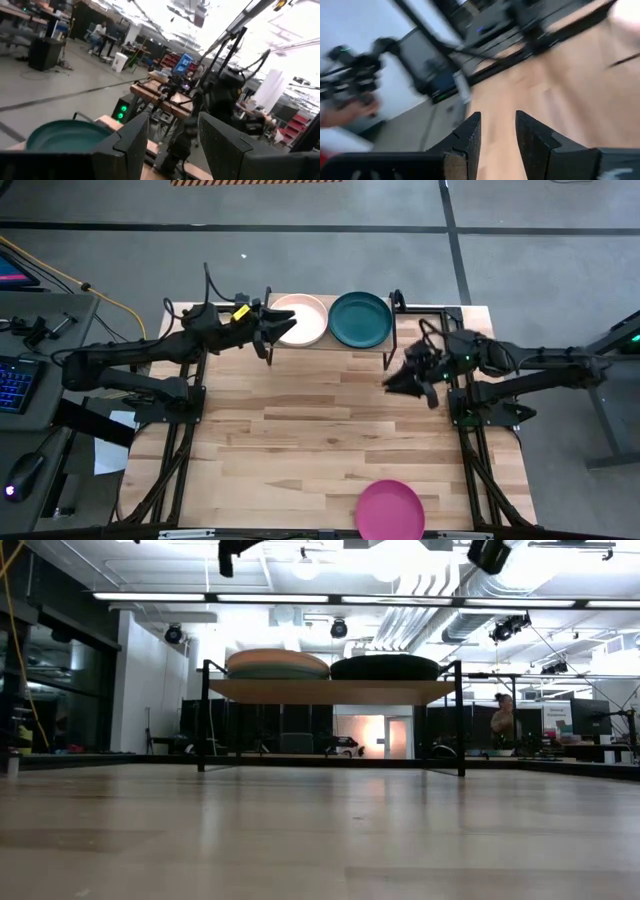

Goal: Place and stack plates onto a shelf
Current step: Stack the pink plate on top of the dark green plate on the shelf

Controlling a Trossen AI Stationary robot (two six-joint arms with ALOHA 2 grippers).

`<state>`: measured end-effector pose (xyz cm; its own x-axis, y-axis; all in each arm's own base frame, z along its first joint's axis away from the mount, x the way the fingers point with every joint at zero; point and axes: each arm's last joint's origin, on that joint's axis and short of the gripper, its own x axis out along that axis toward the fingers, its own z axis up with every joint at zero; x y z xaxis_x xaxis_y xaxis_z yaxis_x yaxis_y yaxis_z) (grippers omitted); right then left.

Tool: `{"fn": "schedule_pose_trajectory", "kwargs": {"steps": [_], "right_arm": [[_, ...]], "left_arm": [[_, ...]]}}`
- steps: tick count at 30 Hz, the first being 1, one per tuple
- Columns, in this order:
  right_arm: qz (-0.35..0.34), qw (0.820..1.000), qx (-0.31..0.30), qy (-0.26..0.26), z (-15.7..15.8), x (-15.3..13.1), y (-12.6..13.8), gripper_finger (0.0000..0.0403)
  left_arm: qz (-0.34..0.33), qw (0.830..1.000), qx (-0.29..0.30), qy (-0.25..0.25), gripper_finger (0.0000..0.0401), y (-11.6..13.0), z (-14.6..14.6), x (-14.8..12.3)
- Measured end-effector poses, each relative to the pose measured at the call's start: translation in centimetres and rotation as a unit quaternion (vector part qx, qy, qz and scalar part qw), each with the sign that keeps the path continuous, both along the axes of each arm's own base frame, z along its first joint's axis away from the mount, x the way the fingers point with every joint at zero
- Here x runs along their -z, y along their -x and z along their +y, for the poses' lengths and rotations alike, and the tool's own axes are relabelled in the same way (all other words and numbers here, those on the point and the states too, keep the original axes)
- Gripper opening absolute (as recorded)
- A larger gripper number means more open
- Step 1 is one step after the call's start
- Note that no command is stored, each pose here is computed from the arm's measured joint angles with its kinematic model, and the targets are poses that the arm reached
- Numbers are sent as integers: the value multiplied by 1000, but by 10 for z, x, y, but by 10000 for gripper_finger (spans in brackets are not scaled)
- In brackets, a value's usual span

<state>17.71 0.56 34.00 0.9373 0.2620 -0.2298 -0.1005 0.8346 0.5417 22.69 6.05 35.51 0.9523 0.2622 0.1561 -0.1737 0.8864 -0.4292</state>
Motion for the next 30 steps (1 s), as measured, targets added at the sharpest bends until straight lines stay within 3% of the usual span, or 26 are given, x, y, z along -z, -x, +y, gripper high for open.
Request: {"fn": "schedule_pose_trajectory", "kwargs": {"steps": [5,11,17,22,24,27,30], "right_arm": [[59,992,-70,-83,36,9,-8,103],[188,968,-70,-154,95,42,-29,103],[329,902,-43,-276,160,91,-50,102],[437,823,29,-362,205,133,-60,72],[467,796,58,-382,219,145,-63,48],[496,770,93,-391,234,159,-68,10],[531,744,150,-378,238,170,-72,7]], "left_arm": [[-18,1000,-3,-14,161,-2,1,-2],[-13,999,6,-48,161,-1,0,-4],[-11,997,41,-65,161,-2,-2,-4],[-11,997,40,-65,161,-2,-2,-4],[-11,997,40,-66,161,-2,-2,-4],[-8,996,37,-79,161,-2,-2,-4],[-6,996,29,-85,161,-2,-1,-4]]}}
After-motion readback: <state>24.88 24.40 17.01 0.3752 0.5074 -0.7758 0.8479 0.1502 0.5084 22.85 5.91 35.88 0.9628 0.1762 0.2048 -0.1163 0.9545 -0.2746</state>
